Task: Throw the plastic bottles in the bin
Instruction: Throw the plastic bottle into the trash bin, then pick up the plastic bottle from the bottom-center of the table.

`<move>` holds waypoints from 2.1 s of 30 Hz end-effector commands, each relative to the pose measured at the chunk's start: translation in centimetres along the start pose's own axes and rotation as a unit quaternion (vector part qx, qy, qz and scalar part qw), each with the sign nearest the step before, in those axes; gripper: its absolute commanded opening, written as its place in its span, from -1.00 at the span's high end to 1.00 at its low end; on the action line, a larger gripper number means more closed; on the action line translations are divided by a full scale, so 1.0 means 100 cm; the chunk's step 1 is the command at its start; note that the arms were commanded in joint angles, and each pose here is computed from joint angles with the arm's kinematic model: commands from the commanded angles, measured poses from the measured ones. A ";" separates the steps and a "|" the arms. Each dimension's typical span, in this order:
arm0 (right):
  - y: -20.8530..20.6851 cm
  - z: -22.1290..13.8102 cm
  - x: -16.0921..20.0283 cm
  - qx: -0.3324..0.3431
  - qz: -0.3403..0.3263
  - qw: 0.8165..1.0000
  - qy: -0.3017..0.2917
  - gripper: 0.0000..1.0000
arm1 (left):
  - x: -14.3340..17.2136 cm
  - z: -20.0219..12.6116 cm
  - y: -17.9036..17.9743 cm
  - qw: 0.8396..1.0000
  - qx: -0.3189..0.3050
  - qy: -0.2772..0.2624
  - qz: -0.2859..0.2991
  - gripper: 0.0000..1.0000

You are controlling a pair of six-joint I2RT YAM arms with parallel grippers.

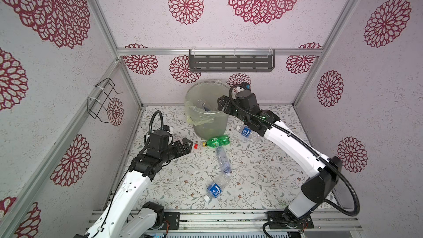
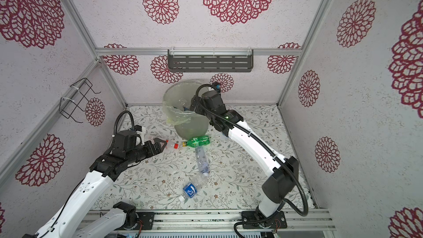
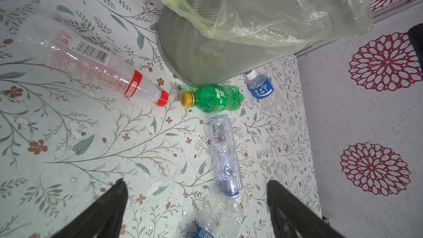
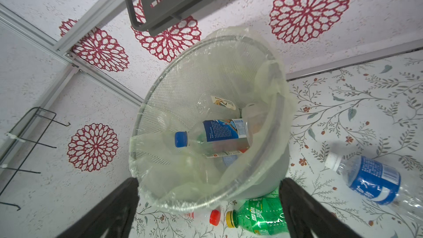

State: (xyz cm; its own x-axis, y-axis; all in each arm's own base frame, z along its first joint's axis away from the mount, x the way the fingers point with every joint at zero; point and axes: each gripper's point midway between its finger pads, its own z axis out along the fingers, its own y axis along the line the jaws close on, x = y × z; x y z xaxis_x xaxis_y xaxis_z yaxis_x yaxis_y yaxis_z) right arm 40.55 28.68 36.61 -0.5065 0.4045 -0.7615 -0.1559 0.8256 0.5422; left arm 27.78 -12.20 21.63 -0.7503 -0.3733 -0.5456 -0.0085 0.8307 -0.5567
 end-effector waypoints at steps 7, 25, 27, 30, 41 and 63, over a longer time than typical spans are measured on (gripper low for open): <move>-0.023 -0.035 0.013 -0.026 -0.006 0.999 -0.026 -0.98 | 0.004 0.009 -0.011 0.999 0.040 0.017 -0.001 -0.95; -0.110 -0.047 0.107 0.040 0.033 0.998 0.046 -0.98 | 0.055 0.021 -0.022 0.994 0.068 0.085 0.009 -0.95; -0.117 -0.049 0.115 0.045 0.042 0.997 0.051 -0.98 | 0.060 0.022 -0.025 0.994 0.068 0.090 0.013 -0.95; -0.126 -0.052 0.125 0.051 0.051 0.996 0.058 -0.98 | 0.069 0.025 -0.031 0.993 0.066 0.097 0.027 -0.95; -0.153 -0.074 0.140 0.068 0.078 0.993 0.049 -0.98 | 0.114 0.036 -0.047 0.985 0.046 0.143 0.083 -0.95; -0.170 -0.095 0.145 0.076 0.098 0.992 0.037 -0.98 | 0.198 0.066 -0.071 0.953 -0.012 0.211 0.215 -0.95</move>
State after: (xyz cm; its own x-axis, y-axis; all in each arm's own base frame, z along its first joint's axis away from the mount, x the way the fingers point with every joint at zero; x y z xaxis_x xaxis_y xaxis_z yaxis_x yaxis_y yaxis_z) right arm 27.90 17.67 19.21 -0.6057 0.5065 -0.6136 0.0547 0.7959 0.6030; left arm 17.66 -27.48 10.61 -0.8987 0.1773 -0.4011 0.3282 0.8786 -0.3469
